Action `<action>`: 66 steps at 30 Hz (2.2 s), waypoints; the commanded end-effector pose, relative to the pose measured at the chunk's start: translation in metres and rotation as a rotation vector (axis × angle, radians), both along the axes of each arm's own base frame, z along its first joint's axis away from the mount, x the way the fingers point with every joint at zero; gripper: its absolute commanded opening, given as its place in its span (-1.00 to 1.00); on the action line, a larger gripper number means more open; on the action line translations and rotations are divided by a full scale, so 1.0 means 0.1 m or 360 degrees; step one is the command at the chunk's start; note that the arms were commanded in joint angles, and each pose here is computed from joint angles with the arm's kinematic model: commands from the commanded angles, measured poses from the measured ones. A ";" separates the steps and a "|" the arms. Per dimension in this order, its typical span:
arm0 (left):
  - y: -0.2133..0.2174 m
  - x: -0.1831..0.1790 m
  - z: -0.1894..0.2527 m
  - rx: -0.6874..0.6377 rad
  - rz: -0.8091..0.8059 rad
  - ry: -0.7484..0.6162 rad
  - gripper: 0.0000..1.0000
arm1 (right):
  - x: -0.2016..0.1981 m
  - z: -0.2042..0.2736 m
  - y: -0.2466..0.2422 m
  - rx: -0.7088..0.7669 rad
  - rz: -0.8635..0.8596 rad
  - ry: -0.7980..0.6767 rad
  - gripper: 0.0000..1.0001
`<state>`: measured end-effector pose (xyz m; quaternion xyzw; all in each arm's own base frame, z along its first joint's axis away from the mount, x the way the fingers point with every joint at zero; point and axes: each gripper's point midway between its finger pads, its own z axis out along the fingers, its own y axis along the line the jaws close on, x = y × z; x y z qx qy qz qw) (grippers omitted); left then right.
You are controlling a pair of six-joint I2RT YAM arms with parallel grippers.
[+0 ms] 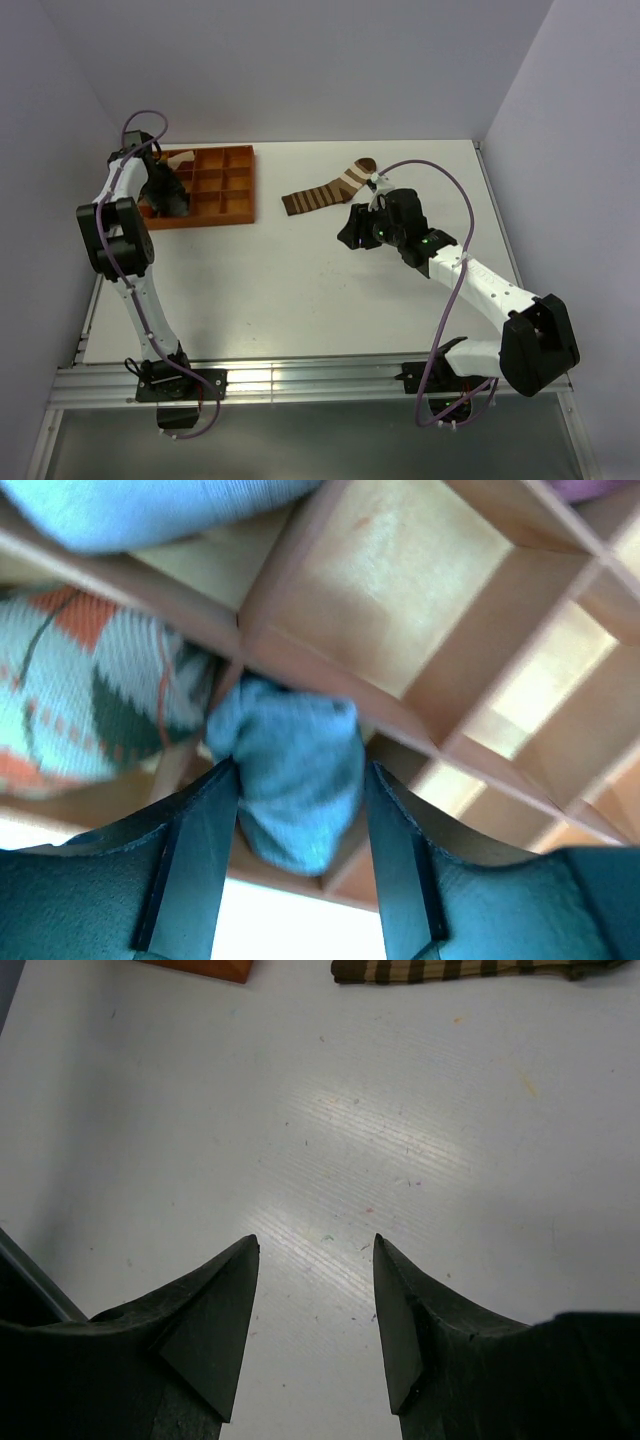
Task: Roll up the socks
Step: Place the sock in the storage box, then adjust the sock at the center of the board.
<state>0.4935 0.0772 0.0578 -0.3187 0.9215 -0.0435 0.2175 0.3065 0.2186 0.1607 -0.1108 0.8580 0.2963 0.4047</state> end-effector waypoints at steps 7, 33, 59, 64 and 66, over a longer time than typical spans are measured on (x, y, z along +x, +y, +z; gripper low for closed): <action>0.08 0.09 1.07 0.0124 0.0134 -0.0411 0.19 | 0.06 0.07 0.01 0.0021 0.0007 -0.0045 0.13; -0.08 -1.38 2.61 0.0514 0.0238 -0.1149 0.99 | 1.14 0.26 0.16 -0.0261 -0.0266 -0.0118 0.08; -0.50 -1.82 1.93 0.0631 0.0067 -0.1077 0.93 | 1.75 -1.14 1.14 -0.0761 -0.0030 0.0200 0.07; -0.53 -1.81 1.92 0.0620 0.0051 -0.1080 0.93 | 1.63 -1.39 1.11 -0.0822 -0.0030 0.0281 0.04; -0.55 -1.81 1.93 0.0610 0.0040 -0.1084 0.93 | 1.60 -1.37 1.10 -0.0814 -0.0034 0.0278 0.03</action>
